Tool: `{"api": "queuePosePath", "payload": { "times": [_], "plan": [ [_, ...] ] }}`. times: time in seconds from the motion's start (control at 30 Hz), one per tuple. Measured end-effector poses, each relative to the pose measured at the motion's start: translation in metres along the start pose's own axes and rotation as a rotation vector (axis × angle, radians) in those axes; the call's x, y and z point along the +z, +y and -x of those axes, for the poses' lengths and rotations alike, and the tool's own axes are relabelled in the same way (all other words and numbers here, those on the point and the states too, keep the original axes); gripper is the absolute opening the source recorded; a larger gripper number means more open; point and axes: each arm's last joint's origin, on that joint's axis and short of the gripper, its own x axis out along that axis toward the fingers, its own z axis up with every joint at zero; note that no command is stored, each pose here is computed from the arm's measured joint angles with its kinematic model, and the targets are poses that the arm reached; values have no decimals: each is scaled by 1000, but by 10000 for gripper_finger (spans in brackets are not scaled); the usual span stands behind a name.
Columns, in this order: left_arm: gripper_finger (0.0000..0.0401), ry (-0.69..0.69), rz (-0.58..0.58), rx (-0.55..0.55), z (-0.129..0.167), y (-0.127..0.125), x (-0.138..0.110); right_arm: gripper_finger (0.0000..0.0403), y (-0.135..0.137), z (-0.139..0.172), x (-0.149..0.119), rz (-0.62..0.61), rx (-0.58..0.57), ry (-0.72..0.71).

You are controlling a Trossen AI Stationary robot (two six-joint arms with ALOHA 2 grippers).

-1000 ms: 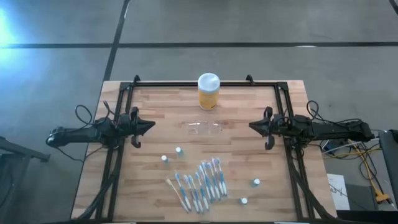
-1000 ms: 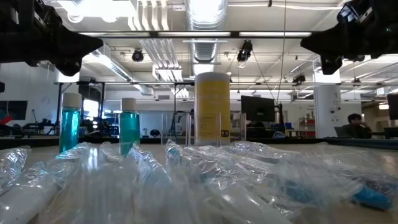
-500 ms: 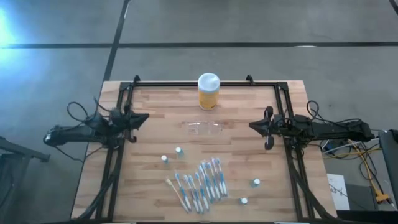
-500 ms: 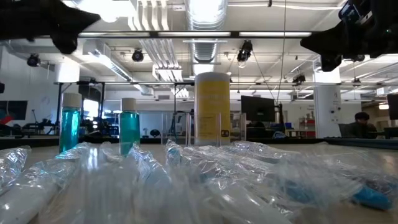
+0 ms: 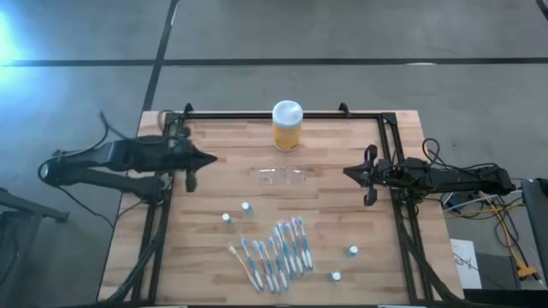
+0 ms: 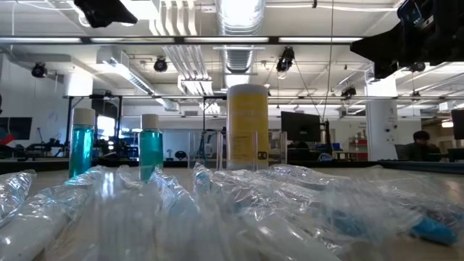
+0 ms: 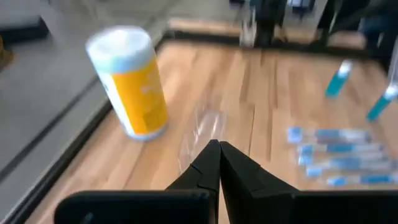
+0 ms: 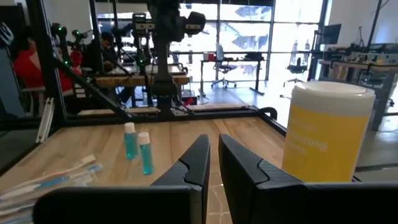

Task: Pick & Place toothbrushing station
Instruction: Put the blue mouthwash bottle into the transparent organizer

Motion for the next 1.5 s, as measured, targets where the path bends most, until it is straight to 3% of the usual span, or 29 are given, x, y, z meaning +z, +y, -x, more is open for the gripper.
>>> {"api": "queuePosePath", "payload": {
  "times": [0.2,0.43,0.67,0.8,1.5],
  "plan": [
    [21,197,-30,20,-37,-12,24,34,0,0,0,-1,0,1],
    [100,501,-126,-21,-73,-30,31,34,0,0,-1,0,1,10],
    [194,587,-260,-109,-105,-65,31,34,0,-1,-1,-2,1,14],
    [226,607,-287,-130,-116,-78,31,34,0,-1,-1,-2,1,14],
    [232,789,-372,-260,-157,-101,1,34,0,-1,-1,0,2,13]
  ]
}}
